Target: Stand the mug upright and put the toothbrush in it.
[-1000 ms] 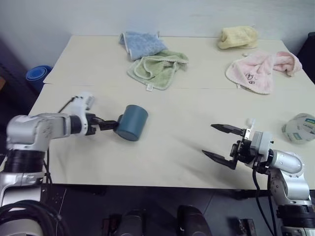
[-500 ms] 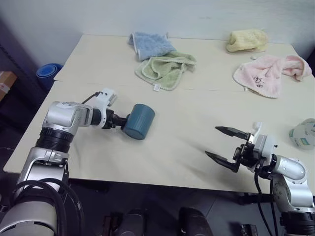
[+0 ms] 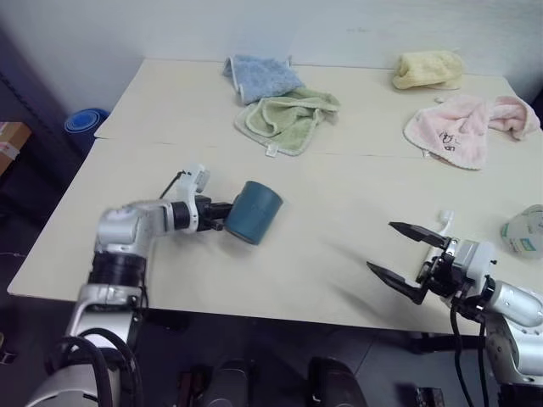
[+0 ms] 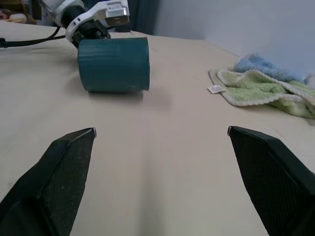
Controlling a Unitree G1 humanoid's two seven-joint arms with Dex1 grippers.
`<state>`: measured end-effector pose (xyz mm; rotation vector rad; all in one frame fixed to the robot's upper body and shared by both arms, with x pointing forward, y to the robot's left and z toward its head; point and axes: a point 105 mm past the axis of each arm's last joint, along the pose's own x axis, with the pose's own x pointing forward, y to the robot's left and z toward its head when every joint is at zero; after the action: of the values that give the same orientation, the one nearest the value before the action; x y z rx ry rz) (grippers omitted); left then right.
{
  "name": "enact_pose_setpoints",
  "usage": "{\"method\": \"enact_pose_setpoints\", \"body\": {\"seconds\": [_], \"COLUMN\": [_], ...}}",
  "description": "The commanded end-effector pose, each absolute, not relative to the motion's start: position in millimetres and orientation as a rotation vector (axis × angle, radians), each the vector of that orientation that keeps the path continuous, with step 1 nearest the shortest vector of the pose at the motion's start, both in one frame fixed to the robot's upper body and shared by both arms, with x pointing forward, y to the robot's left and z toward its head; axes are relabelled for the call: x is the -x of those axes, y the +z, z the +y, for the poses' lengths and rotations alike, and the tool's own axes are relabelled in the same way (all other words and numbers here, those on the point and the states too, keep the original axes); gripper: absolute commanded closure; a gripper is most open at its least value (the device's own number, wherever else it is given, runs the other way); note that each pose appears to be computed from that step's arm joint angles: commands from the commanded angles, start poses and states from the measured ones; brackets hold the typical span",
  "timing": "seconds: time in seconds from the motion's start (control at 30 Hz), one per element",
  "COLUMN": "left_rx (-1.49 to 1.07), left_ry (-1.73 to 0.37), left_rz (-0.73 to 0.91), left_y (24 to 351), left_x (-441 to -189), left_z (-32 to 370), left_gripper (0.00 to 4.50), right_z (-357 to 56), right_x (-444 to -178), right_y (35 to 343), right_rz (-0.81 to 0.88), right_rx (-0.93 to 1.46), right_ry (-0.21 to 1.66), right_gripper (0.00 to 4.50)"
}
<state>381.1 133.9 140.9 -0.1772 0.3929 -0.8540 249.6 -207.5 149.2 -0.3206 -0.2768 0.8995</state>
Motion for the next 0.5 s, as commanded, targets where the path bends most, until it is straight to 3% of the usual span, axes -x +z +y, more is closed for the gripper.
{"method": "enact_pose_setpoints", "body": {"seconds": [0.03,0.13,0.23,0.5], "left_rx": [0.114,0.022,-0.050,-0.320], "left_ry": [-0.893,-0.816,-0.731,-0.722], "left_rz": [-0.054,-0.314,-0.453,-0.502], "left_y": [202.9,214.8,209.6,156.3], "left_x": [-383.5,-388.4,-393.8,-391.5], "left_z": [120.0,95.4,71.0,21.0], "left_gripper": [4.47,4.47,4.47,4.47], "right_z": [-216.4,-220.2,-221.4,-224.4], "right_x": [-242.6,-240.0,-239.7,-237.4], "right_y": [163.6,162.5,163.1,172.2], "right_rz": [-0.314,-0.307,-0.307,-0.324], "right_rx": [0.363,0.369,0.374,0.397], "right_ry": [0.852,0.826,0.809,0.771], "right_gripper": [0.00,0.00,0.00,0.00]}}
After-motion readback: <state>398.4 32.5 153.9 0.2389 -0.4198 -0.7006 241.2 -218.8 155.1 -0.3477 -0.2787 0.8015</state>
